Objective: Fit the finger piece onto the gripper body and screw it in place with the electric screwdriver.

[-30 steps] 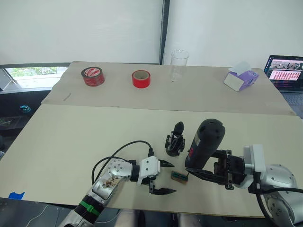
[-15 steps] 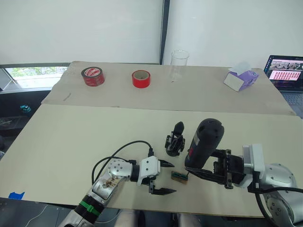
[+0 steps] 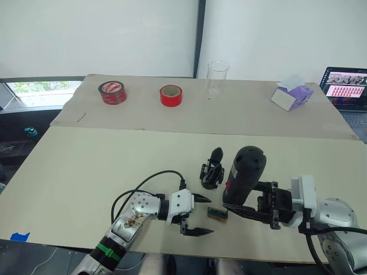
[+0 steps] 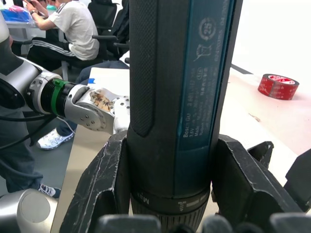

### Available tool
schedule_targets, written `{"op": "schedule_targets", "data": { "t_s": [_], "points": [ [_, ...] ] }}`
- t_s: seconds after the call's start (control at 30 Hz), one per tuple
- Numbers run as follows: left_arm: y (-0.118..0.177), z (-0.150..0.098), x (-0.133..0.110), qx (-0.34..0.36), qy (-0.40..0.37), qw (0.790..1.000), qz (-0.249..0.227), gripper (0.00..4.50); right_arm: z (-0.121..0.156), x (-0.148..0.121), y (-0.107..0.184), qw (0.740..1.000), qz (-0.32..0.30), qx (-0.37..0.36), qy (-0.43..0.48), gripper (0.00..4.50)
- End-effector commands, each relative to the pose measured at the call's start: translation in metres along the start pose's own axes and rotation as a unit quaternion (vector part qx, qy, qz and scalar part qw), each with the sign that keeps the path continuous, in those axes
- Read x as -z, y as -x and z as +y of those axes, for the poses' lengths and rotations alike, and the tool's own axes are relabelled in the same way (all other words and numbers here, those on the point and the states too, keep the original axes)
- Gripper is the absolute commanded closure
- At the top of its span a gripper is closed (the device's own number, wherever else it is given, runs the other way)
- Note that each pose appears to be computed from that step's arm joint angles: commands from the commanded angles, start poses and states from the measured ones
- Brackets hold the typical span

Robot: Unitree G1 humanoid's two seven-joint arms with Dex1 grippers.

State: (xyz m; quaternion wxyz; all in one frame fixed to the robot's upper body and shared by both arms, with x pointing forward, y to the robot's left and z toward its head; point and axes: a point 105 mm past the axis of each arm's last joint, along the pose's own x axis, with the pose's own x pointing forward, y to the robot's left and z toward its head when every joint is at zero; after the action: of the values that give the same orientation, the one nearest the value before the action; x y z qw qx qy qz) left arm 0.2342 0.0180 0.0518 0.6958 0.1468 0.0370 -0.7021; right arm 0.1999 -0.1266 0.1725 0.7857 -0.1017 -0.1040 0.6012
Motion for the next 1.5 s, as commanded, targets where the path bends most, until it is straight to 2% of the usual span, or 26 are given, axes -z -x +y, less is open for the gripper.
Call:
{"op": "schedule_targets", "data": {
  "t_s": [0.03, 0.8, 1.0, 1.1, 1.5],
  "points": [
    [-0.005, -0.01, 0.015, 0.013, 0.024, 0.999, 0.018, 0.0, 0.002, -0.012, -0.002, 0.999, -0.021, -0.005, 0.031, 2.59],
    [-0.004, -0.01, 0.015, 0.015, 0.025, 0.999, 0.018, 0.0, -0.005, -0.015, 0.0, 0.998, -0.022, 0.017, 0.064, 2.59],
    [-0.003, -0.01, 0.015, 0.014, 0.024, 0.999, 0.018, 0.0, -0.016, -0.031, 0.009, 0.995, -0.059, 0.065, 0.045, 2.59],
    [-0.003, -0.01, 0.015, 0.013, 0.026, 0.999, 0.018, 0.0, -0.013, -0.036, 0.009, 0.996, -0.071, 0.059, 0.017, 2.59],
    [-0.002, -0.01, 0.015, 0.014, 0.025, 0.999, 0.018, 0.0, 0.005, -0.017, 0.007, 0.999, -0.036, 0.02, -0.022, 2.59]
  ]
}}
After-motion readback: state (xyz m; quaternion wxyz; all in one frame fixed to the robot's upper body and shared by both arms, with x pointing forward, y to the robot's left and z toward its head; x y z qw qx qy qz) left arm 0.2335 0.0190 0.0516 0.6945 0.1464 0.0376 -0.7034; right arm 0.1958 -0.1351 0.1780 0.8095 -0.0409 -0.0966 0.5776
